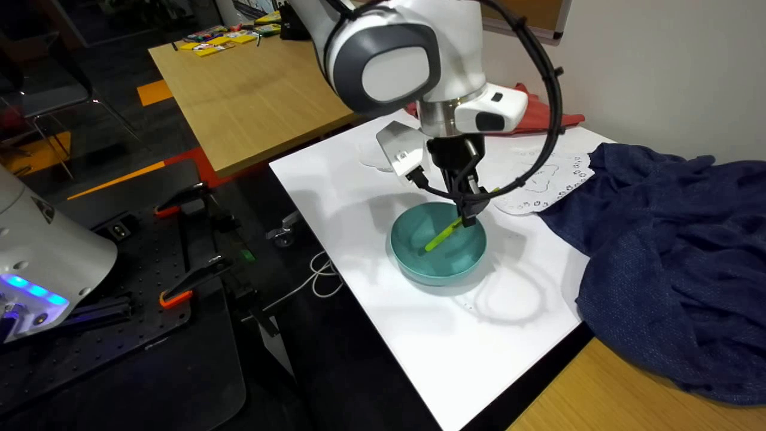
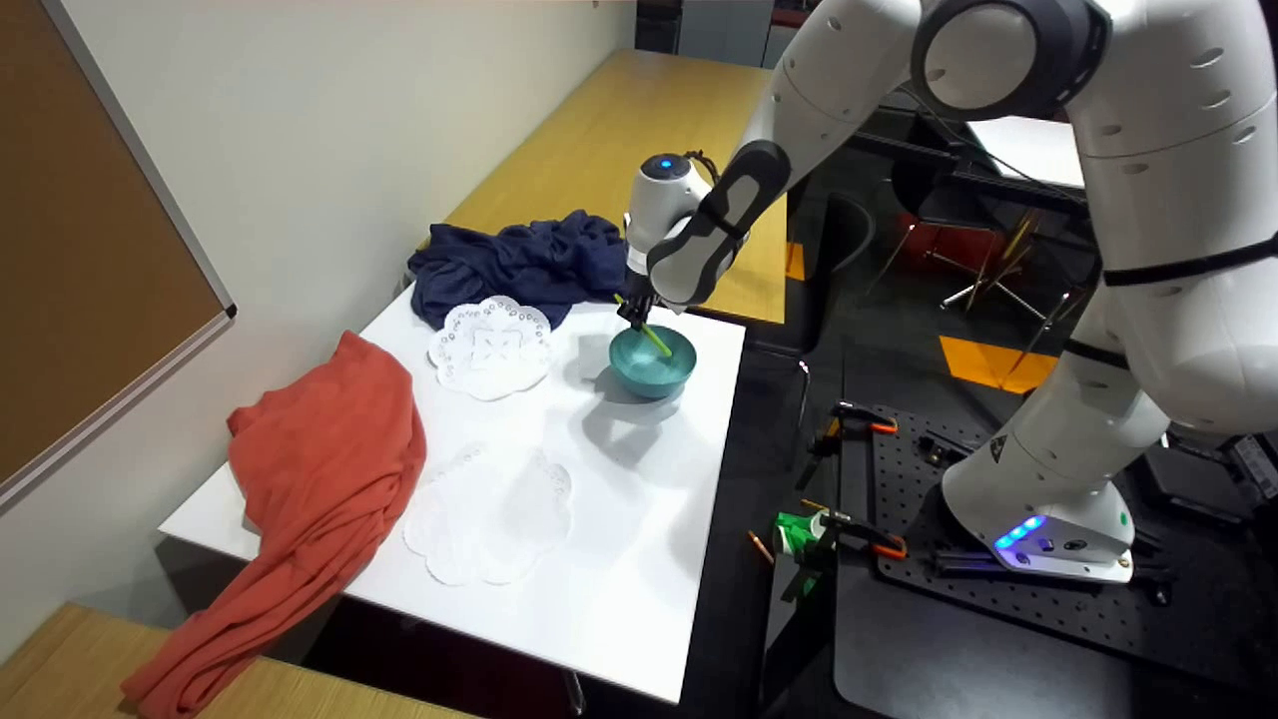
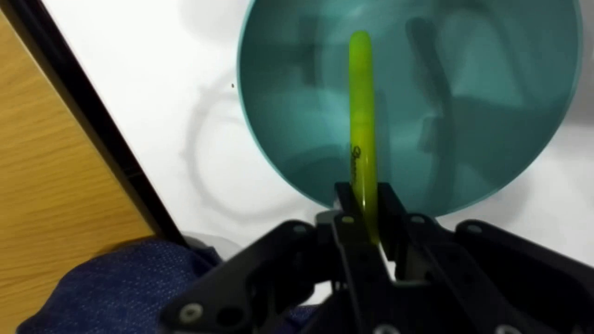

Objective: Get the yellow pen from the green bowl and put it on the table

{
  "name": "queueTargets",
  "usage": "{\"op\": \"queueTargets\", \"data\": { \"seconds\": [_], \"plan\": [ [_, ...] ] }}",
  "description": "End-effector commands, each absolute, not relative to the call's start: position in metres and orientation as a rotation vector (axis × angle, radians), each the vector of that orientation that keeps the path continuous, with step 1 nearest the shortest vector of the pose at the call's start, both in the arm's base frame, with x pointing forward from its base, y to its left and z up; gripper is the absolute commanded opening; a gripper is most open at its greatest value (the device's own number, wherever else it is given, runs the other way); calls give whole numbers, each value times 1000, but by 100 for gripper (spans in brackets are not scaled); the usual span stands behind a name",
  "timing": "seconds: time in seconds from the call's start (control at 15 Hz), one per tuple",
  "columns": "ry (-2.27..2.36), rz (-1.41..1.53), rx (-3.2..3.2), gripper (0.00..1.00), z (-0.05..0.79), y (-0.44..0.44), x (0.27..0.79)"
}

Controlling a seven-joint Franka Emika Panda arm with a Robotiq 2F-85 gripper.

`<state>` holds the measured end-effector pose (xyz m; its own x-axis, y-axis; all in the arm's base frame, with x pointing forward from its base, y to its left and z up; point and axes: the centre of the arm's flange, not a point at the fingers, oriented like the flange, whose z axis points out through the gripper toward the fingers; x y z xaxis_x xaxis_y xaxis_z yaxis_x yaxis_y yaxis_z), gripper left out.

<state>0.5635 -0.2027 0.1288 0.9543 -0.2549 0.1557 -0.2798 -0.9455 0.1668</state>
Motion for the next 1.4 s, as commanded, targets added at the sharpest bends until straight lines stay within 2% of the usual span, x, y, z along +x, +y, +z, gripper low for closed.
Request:
{"op": "queueTargets", "data": {
  "seconds": [0.0, 0.2, 0.53, 1.33],
  "plan": [
    [-404, 295, 2840, 4, 190, -168, 535],
    [-359, 374, 2777, 4, 225, -142, 535],
    [-299, 430, 2754, 4, 257, -99, 567],
    [-276, 240, 2856, 4, 222, -31, 640]
  ]
}}
